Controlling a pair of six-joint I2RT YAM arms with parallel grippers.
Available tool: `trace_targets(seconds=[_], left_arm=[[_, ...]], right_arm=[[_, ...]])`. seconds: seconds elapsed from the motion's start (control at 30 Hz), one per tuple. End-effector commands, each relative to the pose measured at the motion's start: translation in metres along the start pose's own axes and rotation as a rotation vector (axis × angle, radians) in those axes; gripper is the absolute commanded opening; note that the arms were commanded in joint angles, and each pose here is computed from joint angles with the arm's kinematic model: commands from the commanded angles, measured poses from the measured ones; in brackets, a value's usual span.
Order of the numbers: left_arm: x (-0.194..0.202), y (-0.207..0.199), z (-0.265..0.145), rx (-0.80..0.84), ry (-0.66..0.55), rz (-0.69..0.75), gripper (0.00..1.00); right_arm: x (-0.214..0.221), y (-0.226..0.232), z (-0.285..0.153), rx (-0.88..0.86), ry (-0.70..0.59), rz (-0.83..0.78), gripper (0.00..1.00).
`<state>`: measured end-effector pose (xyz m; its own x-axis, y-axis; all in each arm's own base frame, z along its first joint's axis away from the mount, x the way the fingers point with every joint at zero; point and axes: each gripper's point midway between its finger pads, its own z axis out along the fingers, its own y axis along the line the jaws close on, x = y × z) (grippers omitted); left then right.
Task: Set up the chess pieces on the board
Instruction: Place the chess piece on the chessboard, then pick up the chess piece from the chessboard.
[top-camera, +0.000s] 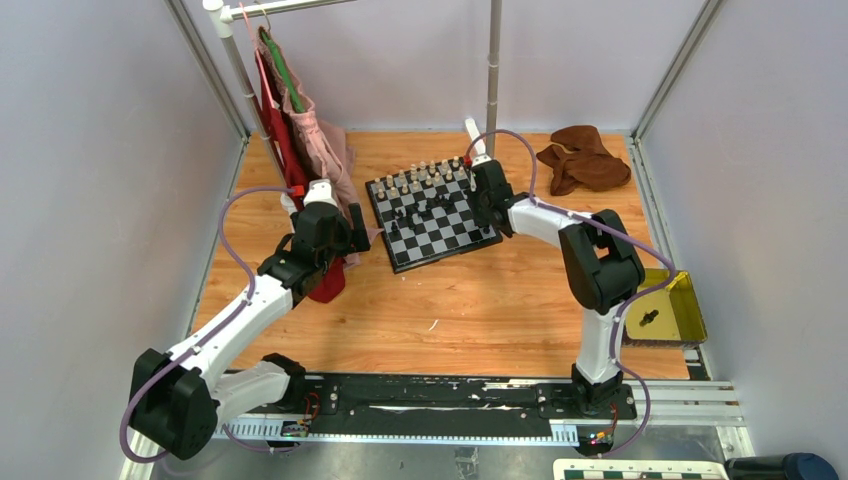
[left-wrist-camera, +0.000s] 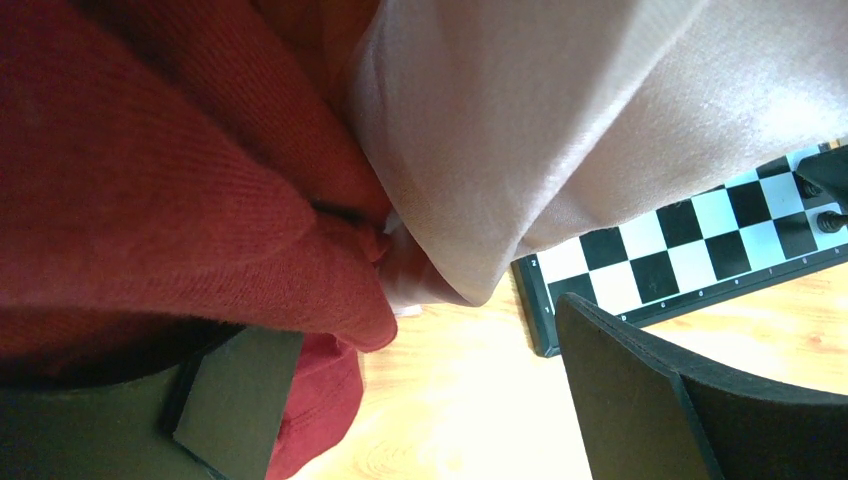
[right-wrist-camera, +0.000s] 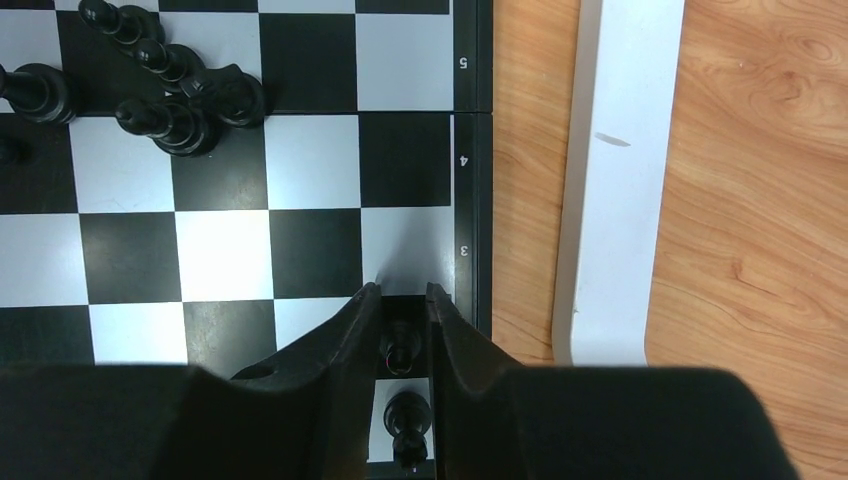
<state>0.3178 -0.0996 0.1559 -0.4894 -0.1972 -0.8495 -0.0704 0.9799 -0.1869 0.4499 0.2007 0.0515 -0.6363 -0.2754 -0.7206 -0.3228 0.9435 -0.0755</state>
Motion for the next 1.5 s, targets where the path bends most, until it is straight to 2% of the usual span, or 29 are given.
trace_targets(seconds=[0.0,0.37,0.6,1.0,1.23,1.47], left_arm=[[-0.004,0.0,0.003,0.002,-0.013,0.0,1.0],[-0.007,-0.003,0.008,0.005,-0.019,-0.007,1.0],[-0.006,-0.006,0.014,0.005,-0.01,-0.013,1.0],[-0.006,-0.006,0.021,-0.011,-0.006,-0.011,1.0],[-0.006,-0.005,0.022,-0.023,0.0,0.0,1.0],[-0.007,-0.003,0.023,-0.034,-0.001,0.007,1.0]], right_arm=[[-0.002,-0.008,0.002,0.026,0.024,-0.01,0.28],[-0.035,-0.009,0.001,0.018,-0.011,-0.04,0.34],[-0.058,0.002,0.005,-0.047,-0.031,-0.048,0.34],[-0.074,0.024,0.025,-0.141,-0.031,-0.025,0.34],[-0.081,0.032,0.032,-0.176,-0.041,-0.019,0.38],[-0.076,0.037,0.039,-0.191,-0.028,-0.012,0.39]])
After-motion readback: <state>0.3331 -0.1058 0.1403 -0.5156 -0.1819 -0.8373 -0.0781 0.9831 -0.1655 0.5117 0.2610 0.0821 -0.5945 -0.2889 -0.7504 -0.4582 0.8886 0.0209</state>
